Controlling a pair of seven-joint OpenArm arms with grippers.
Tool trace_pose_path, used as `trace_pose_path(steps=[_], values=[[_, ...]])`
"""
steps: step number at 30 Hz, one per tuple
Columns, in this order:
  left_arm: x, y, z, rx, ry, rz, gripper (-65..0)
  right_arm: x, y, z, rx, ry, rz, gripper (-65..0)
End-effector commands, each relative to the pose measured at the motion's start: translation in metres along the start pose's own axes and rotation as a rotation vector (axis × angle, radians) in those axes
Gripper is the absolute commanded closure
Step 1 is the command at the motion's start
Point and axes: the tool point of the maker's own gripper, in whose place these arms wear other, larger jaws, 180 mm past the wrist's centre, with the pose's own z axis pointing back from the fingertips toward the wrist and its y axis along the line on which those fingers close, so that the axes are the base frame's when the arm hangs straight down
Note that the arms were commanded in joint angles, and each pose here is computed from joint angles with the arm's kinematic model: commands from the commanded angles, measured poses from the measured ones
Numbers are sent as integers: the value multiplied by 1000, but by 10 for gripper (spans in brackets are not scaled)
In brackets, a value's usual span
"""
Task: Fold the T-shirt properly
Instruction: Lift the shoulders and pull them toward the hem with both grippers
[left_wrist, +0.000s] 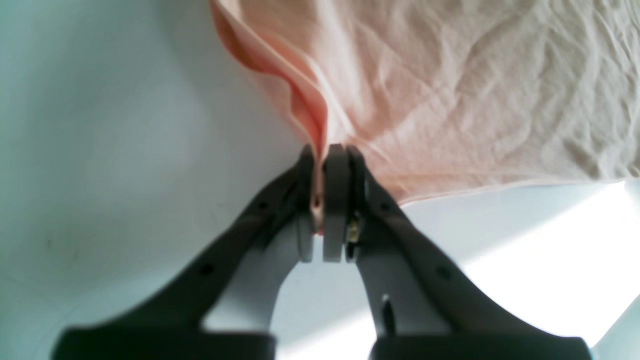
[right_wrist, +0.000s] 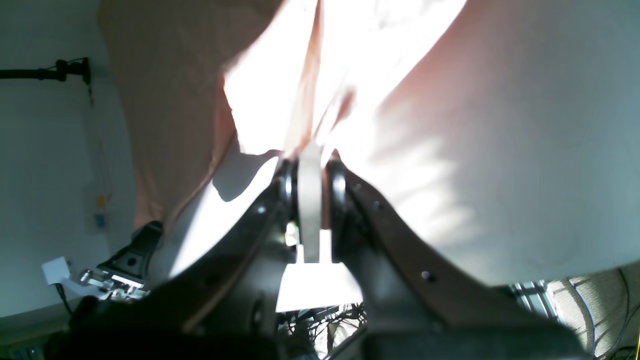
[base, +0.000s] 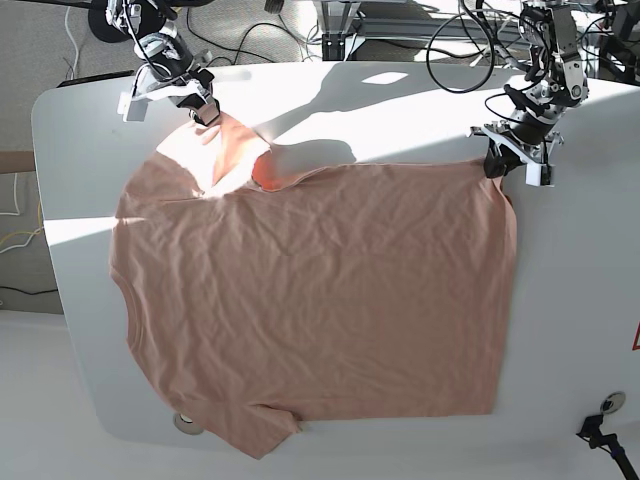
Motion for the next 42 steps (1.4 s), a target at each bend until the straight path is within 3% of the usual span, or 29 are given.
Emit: trace_pose_path(steps=[1,12,22,30,42], values=[[3,5,9,10,11,-46,0,4,5,7,17,-11,15,0],[-19,2,49,9,77,-133,0,-34,-25,38,-83,73,-23,0],[-6,11,96,77,47,-195,0,-50,-25,66,-107,109,-43,0],[36,9,76,73,-66,-206,0,-3,-3,37,-17,11,18,0],[86,-34,38,-45,-186,-239,0,50,47,3,136,-108,81,0]])
